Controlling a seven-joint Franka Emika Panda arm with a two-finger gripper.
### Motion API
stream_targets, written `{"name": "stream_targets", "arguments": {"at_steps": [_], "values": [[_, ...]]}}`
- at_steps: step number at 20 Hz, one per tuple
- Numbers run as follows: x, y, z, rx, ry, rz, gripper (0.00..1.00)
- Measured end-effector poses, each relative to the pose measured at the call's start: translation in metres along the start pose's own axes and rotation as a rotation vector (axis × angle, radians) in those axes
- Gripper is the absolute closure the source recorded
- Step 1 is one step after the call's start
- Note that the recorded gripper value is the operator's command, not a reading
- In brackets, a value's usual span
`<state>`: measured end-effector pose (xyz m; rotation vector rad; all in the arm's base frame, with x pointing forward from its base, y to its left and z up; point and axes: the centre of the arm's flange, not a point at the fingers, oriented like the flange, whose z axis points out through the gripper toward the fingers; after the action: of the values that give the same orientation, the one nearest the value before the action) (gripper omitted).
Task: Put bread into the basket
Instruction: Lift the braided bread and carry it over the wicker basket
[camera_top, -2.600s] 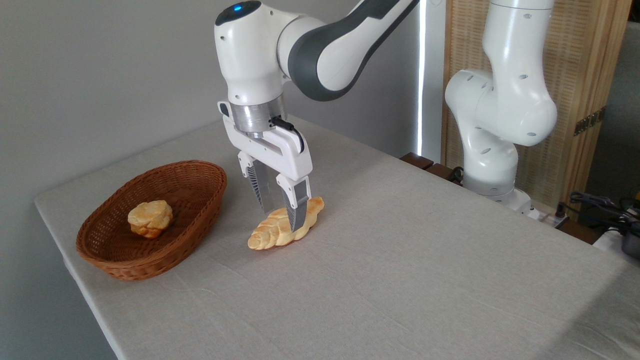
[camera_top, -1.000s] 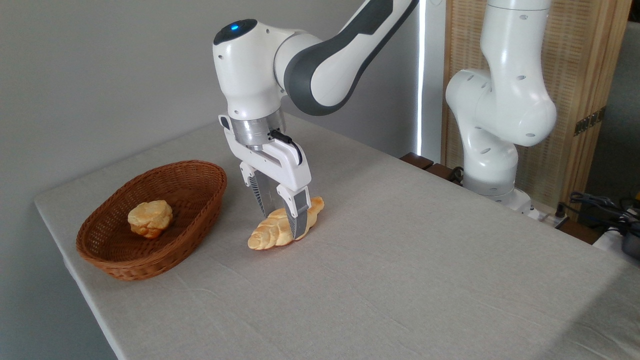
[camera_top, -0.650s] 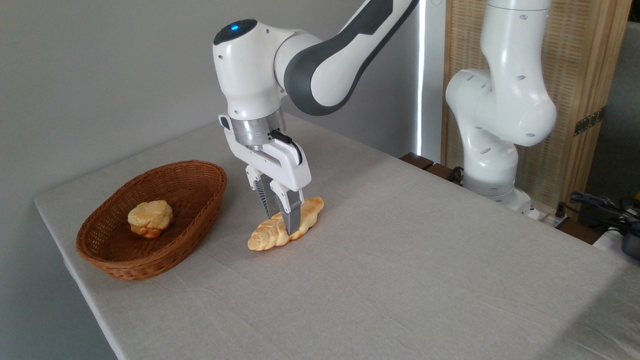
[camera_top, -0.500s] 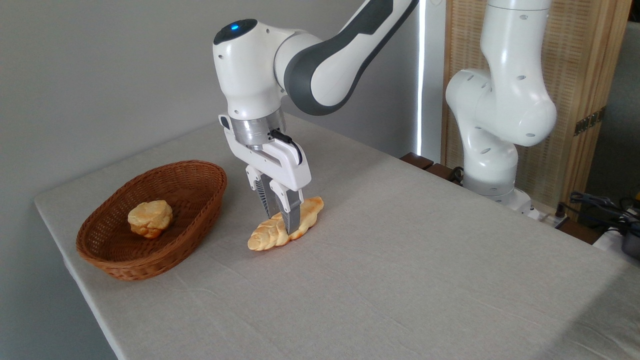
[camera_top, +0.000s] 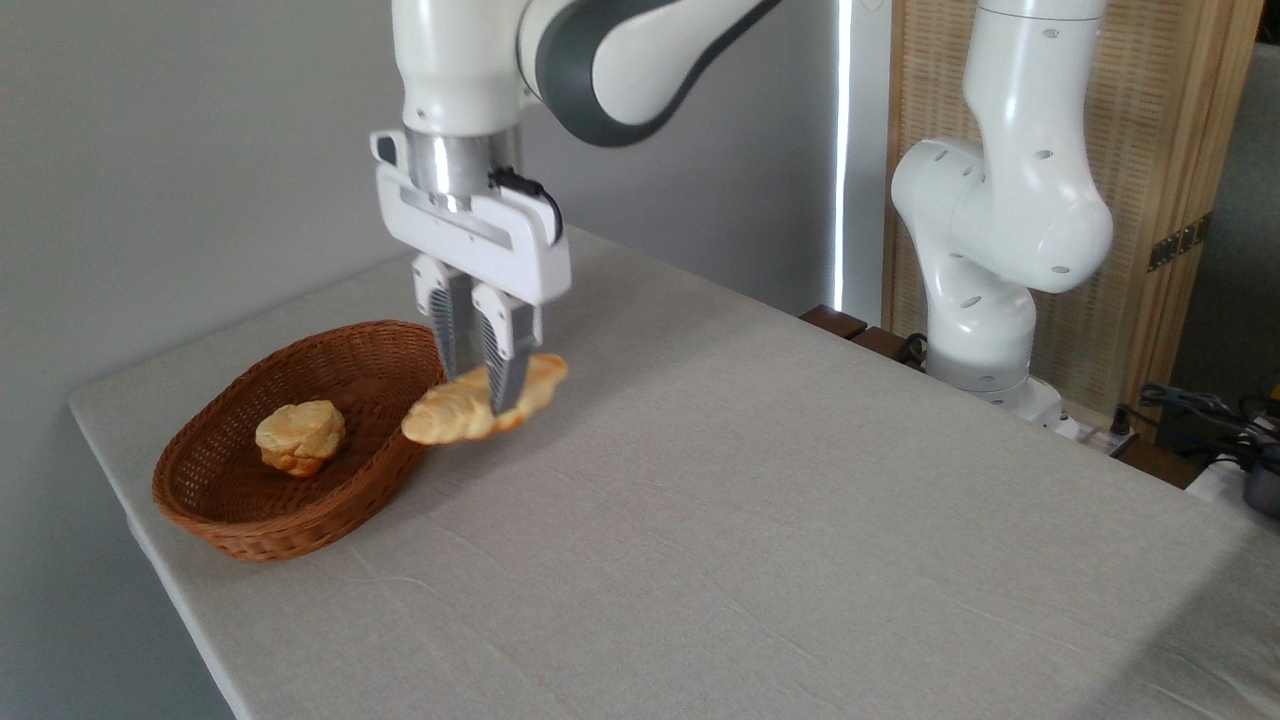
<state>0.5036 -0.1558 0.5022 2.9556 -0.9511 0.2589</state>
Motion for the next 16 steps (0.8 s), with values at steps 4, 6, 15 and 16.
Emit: {"name": "stream_targets", "arguments": {"at_steps": [4, 6, 15, 16], "values": [[0.032, 0.013, -0.024, -0.043, 0.083, -0.083, 0.48], [0.053, 0.021, -0.028, -0.069, 0.121, -0.134, 0.48], [0.142, 0.050, 0.036, -0.149, 0.220, -0.419, 0.15], [0.149, 0.051, 0.044, -0.158, 0.227, -0.437, 0.02]]}}
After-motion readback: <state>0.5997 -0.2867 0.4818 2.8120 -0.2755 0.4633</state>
